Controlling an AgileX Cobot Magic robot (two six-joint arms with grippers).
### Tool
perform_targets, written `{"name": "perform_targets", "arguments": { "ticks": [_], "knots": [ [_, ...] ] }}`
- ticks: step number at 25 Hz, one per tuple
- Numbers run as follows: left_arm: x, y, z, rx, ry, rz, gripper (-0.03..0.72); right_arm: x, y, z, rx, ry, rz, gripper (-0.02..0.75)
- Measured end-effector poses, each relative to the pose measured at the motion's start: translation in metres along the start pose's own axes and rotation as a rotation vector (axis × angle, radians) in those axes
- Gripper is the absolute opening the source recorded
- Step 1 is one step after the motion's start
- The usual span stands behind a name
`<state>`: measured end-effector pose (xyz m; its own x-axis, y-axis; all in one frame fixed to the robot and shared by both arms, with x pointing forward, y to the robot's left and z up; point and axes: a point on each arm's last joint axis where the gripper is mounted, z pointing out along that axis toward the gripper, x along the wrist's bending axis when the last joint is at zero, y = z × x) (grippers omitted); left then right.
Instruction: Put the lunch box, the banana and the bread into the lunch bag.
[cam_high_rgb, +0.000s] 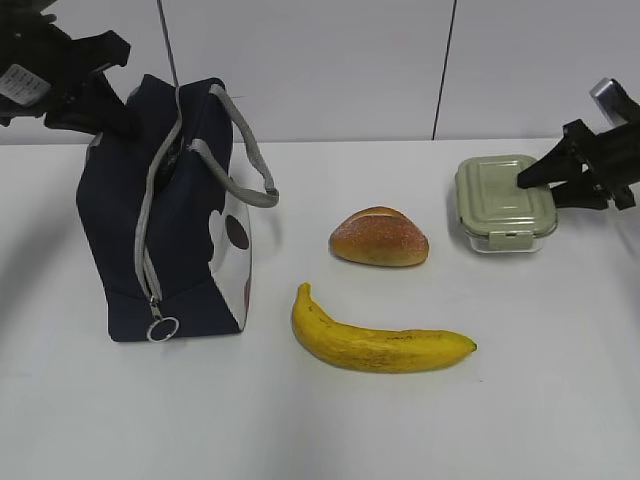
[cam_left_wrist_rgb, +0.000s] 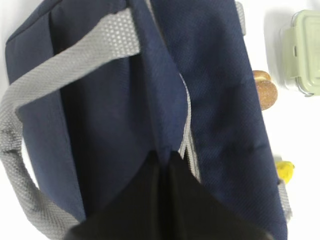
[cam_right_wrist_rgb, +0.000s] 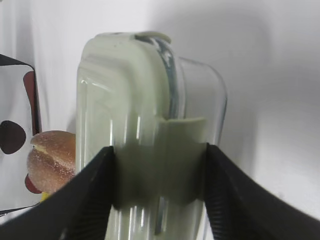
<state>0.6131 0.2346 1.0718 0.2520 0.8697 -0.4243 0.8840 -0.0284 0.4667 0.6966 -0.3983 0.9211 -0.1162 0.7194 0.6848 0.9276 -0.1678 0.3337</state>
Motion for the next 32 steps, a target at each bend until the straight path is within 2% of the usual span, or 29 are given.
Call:
{"name": "perform_targets", "arguments": {
  "ticks": [9,15,23,32],
  "knots": [
    [-0.003,0.001,0.0,-0.012,-0.035,-0.025,-0.002,0.058,0.012,-0.01,-0.024,0.008,-0.044,0.384],
    [-0.008,0.003,0.0,-0.032,-0.088,-0.064,-0.002,0.122,0.014,-0.012,-0.022,0.042,-0.086,0.384],
    [-0.01,0.004,-0.001,-0.041,-0.115,-0.083,-0.003,0.203,0.009,-0.018,-0.05,0.182,-0.135,0.384],
    [-0.012,0.002,-0.001,-0.023,-0.138,-0.092,-0.003,0.279,-0.006,0.014,0.025,0.31,-0.22,0.384]
  ]
}}
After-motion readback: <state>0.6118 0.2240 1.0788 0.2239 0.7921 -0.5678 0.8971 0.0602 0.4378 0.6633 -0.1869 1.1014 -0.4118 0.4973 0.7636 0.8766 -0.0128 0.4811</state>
